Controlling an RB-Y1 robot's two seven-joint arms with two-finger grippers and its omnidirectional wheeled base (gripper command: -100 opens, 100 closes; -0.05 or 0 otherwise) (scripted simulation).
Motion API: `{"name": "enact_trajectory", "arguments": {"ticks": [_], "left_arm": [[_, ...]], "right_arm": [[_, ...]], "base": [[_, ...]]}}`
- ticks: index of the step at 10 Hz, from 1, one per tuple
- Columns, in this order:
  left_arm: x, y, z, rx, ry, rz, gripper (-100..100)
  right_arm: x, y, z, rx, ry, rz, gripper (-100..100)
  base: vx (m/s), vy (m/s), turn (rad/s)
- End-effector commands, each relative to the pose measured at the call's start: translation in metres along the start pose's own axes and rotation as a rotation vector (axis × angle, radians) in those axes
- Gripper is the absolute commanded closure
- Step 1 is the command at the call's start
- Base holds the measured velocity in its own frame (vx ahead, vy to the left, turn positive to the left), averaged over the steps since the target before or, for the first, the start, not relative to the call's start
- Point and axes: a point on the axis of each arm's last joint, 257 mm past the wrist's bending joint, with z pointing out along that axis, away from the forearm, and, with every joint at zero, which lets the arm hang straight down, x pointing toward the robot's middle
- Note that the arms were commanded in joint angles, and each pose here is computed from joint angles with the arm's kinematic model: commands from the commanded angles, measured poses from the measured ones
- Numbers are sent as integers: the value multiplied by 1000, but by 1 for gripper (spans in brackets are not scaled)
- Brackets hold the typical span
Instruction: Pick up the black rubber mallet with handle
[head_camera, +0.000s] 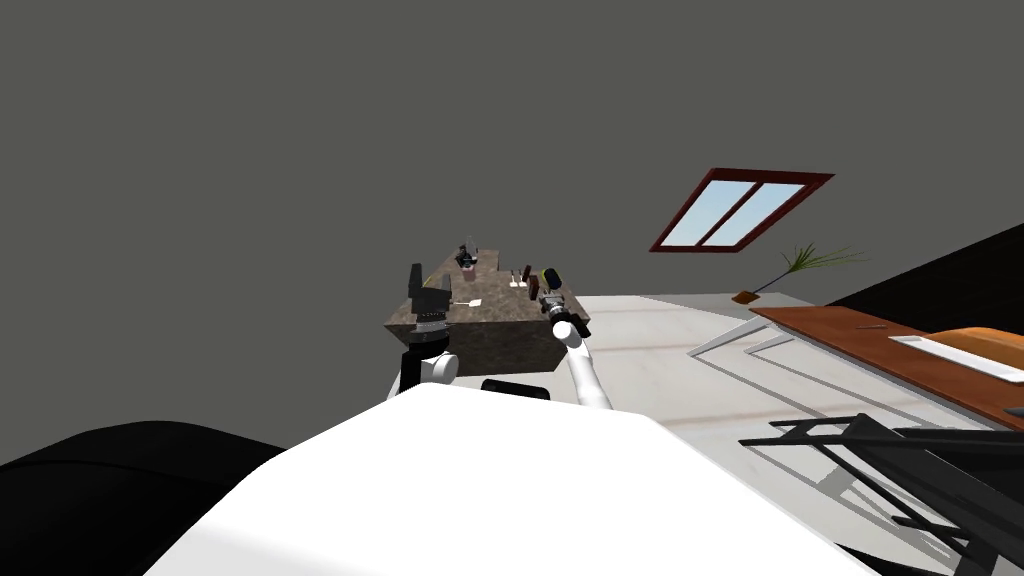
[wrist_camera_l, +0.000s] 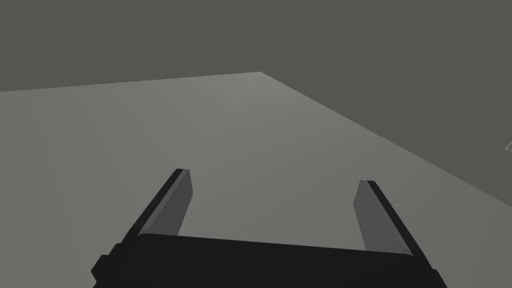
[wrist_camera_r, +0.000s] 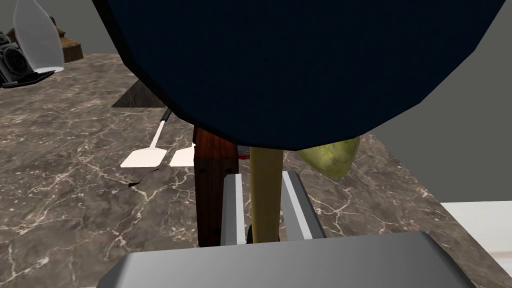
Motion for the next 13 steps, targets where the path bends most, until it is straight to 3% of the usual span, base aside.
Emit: {"name": "enact_trajectory", "arguments": {"ticks": [1, 4, 5, 8, 9, 11, 12, 13], "left_arm": [[0, 0, 0, 0, 0, 0, 0], [0, 0, 0, 0, 0, 0, 0], [0, 0, 0, 0, 0, 0, 0], [0, 0, 0, 0, 0, 0, 0], [0, 0, 0, 0, 0, 0, 0], [0, 0, 0, 0, 0, 0, 0], [0, 0, 0, 0, 0, 0, 0], [0, 0, 0, 0, 0, 0, 0]], "right_arm": [[-9, -19, -12, 50, -24, -1, 100], [11, -11, -22, 33, 20, 1, 100], [-5, -29, -35, 81, -21, 3, 100], [15, -23, -42, 67, 20, 4, 100], [4, -41, -55, 115, -14, 7, 100], [20, -35, -64, 100, 20, 8, 100], [15, -35, -64, 101, 8, 7, 100], [17, -35, -64, 101, 11, 7, 0]], "base": [[75, 46, -227], [37, 35, -23], [60, 44, -190], [38, 37, -39], [61, 48, -172], [52, 56, -79], [0, 0, 0], [0, 0, 0]]}}
